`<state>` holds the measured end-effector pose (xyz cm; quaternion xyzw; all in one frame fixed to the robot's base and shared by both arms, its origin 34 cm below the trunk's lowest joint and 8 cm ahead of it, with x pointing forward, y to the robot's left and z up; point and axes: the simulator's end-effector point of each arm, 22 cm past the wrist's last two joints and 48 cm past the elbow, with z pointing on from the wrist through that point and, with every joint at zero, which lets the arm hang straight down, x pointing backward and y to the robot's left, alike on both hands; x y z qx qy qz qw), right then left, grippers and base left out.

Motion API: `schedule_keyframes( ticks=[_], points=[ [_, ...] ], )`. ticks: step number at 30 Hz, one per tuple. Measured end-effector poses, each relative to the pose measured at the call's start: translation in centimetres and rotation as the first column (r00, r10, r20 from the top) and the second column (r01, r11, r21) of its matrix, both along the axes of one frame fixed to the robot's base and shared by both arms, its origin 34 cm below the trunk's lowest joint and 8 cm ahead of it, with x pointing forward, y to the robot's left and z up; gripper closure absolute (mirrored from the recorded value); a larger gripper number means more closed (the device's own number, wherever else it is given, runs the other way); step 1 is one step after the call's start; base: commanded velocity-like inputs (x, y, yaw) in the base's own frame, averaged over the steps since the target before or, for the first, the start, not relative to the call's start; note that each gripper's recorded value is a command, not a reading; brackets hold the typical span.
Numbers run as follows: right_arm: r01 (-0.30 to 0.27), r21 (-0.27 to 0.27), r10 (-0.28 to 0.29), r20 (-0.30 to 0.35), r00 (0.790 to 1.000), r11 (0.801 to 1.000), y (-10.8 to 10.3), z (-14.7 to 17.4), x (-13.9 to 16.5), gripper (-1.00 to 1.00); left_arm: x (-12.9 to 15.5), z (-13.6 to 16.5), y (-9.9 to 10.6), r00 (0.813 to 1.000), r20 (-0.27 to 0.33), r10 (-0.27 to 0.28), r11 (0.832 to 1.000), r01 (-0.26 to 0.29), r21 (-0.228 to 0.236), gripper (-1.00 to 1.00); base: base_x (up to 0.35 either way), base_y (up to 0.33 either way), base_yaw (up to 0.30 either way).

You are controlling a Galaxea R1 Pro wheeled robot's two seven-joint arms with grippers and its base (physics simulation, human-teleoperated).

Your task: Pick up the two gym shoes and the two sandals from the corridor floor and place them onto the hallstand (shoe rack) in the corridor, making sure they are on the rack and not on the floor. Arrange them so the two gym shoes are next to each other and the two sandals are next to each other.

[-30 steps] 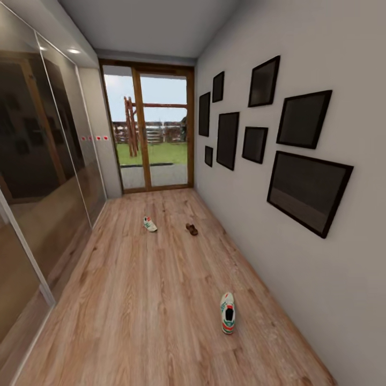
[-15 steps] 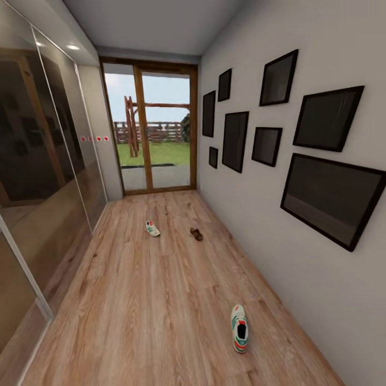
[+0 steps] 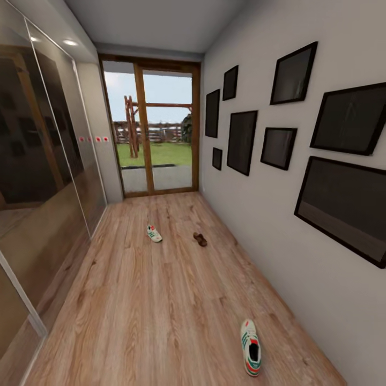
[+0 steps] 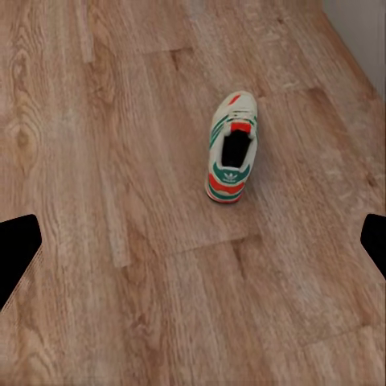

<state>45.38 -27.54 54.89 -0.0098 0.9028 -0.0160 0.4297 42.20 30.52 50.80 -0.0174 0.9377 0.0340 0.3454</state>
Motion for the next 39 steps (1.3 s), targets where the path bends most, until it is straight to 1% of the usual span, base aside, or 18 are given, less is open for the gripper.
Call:
schedule_keyframes(
  ticks=[7,11,12,14,15,16,18,19,21,22,23,25,27,30,35,39],
  points=[
    [0.004,-0.002,-0.004,0.006,1.0,1.0,-0.1,0.2,0.2,-1.0,0.0,0.0,0.0,1.0,0.0,-0.001,1.0,0.001,0.0,-1.0,0.299,0.073,0.0],
    [0.005,-0.007,-0.005,0.04,0.999,1.0,-0.5,1.3,1.6,-1.0,0.0,0.0,-0.2,1.0,-0.001,-0.007,1.0,0.007,0.001,-1.0,0.299,0.023,0.0],
    [0.005,-0.009,-0.004,0.064,0.998,1.0,-0.6,2.1,2.7,-1.0,0.0,0.0,-0.2,1.0,-0.001,-0.01,1.0,0.01,0.001,-1.0,0.299,0.01,0.0],
    [0.005,-0.01,-0.004,0.089,0.996,1.0,-0.7,3.1,4.0,-1.0,0.0,0.0,-0.3,1.0,0.0,-0.013,1.0,0.013,0.0,-1.0,0.299,0.007,0.0],
    [0.005,-0.011,-0.003,0.106,0.994,1.0,-0.7,3.9,5.3,-1.0,0.1,0.0,-0.3,1.0,0.002,-0.015,1.0,0.015,0.0,-1.0,0.299,0.003,0.0],
    [0.006,-0.012,-0.004,0.116,0.993,1.0,-0.7,4.9,7.3,-1.0,0.5,0.2,-0.2,1.0,0.009,-0.016,1.0,0.016,0.001,-1.0,0.299,0.002,0.0],
    [0.008,-0.011,-0.006,0.115,0.993,1.0,-0.8,5.6,8.7,-1.0,0.9,0.4,-0.2,1.0,0.016,-0.016,1.0,0.016,0.002,-1.0,0.224,0.001,0.0],
    [0.011,-0.012,-0.01,0.108,0.994,1.0,-0.9,6.8,11.7,-1.0,2.4,1.0,-0.2,0.999,0.035,-0.014,1.0,0.014,0.001,-1.0,0.127,0.001,0.0],
    [0.012,-0.012,-0.011,0.115,0.993,1.0,-0.9,7.8,13.5,-1.0,3.8,1.5,-0.3,0.999,0.051,-0.014,1.0,0.014,-0.001,-1.0,0.077,0.0,0.0],
    [0.014,-0.012,-0.012,0.13,0.991,1.0,-1.0,9.2,15.8,-1.0,7.2,2.9,-0.4,0.996,0.09,-0.013,1.0,0.013,-0.002,-1.0,0.033,0.0,0.0],
    [0.015,-0.012,-0.013,0.143,0.99,1.0,-1.0,10.2,17.1,-1.0,11.7,5.2,-0.4,0.989,0.145,-0.011,1.0,0.012,-0.001,-1.0,0.021,0.0,0.0],
    [0.016,-0.011,-0.014,0.154,0.988,1.0,-1.0,11.0,18.3,-1.0,16.0,7.5,-0.5,0.984,0.179,-0.01,1.0,0.011,-0.001,-1.0,0.012,0.0,0.0],
    [0.015,-0.009,-0.014,0.157,0.988,1.0,-1.0,11.3,18.7,-1.0,18.5,9.1,-0.7,0.979,0.204,-0.013,1.0,0.013,-0.001,-1.0,0.006,0.0,0.0],
    [0.012,-0.007,-0.01,0.159,0.987,1.0,-0.8,11.4,18.9,-1.0,20.6,10.6,-0.8,0.973,0.231,-0.017,1.0,0.017,0.002,-1.0,0.003,0.0,0.0],
    [0.008,-0.004,-0.008,0.16,0.987,1.0,-0.7,11.6,19.1,-1.0,23.2,12.9,-0.8,0.96,0.279,-0.023,1.0,0.023,0.005,-1.0,0.001,0.0,0.0],
    [0.009,-0.003,-0.009,0.164,0.986,1.0,-0.7,11.2,19.2,-1.0,23.7,13.0,-0.9,0.957,0.29,-0.027,1.0,0.027,0.004,-1.0,0.0,0.0,0.0]
  ],
)
